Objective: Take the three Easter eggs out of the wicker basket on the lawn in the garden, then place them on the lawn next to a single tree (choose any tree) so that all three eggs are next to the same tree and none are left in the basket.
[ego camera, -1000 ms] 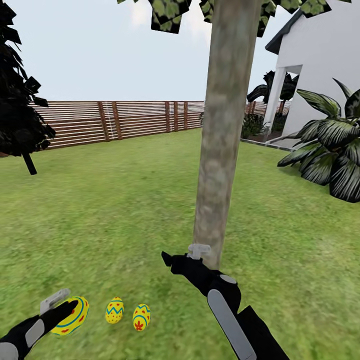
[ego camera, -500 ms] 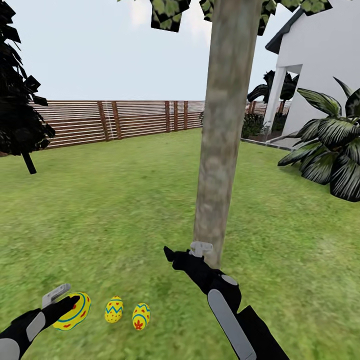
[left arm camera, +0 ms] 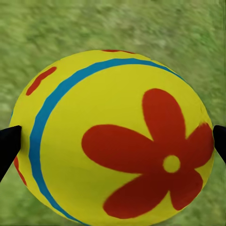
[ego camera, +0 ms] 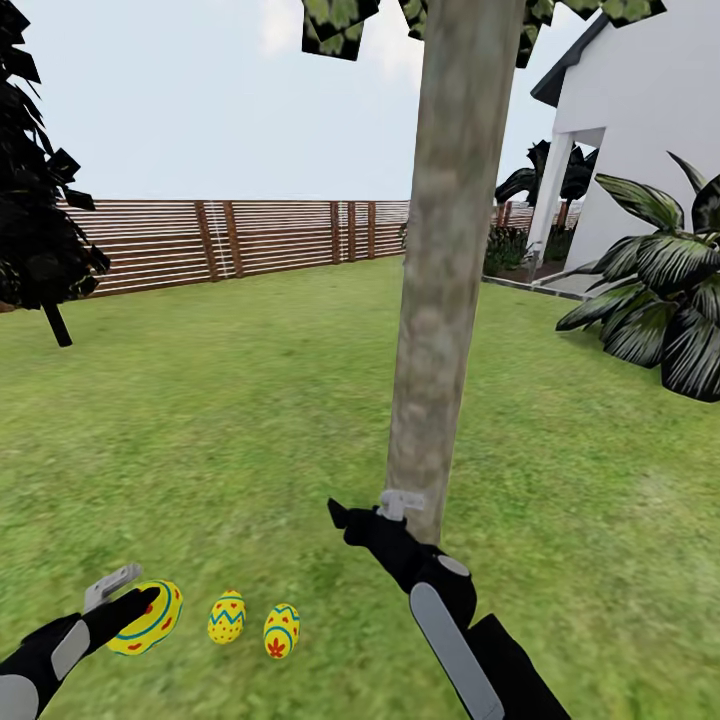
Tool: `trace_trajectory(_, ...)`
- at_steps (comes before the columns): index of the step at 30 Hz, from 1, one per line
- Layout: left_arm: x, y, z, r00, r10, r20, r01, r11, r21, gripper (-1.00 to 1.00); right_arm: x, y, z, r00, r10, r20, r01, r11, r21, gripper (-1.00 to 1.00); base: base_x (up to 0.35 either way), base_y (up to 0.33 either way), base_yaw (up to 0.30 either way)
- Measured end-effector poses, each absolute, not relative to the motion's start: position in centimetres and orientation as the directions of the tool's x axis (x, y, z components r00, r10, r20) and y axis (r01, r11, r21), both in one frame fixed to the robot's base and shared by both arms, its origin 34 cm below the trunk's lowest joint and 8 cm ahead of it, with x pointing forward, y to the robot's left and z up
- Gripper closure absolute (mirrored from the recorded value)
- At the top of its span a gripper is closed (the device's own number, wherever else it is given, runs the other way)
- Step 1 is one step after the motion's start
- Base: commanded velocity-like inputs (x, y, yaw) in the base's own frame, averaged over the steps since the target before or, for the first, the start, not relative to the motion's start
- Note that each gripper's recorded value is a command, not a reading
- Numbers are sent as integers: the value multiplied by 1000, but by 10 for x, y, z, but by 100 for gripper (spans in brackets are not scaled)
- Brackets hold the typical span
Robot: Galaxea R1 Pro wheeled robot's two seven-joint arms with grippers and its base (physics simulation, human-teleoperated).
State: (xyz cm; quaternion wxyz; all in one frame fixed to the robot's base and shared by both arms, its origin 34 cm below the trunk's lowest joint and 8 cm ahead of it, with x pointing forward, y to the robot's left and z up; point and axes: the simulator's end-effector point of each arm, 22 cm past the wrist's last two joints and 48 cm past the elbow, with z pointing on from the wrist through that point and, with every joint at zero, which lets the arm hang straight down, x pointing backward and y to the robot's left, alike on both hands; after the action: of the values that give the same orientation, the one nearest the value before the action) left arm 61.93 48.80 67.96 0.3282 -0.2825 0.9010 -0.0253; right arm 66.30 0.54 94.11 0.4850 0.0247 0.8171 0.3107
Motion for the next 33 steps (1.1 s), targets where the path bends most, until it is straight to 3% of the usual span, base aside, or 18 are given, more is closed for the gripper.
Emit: trace_trajectory(33, 623, 481, 630, -631, -530, -566, -491, 838, -238, 100, 664, 3, 888, -525, 343, -779, -258, 808, 530, -100, 0, 0, -15)
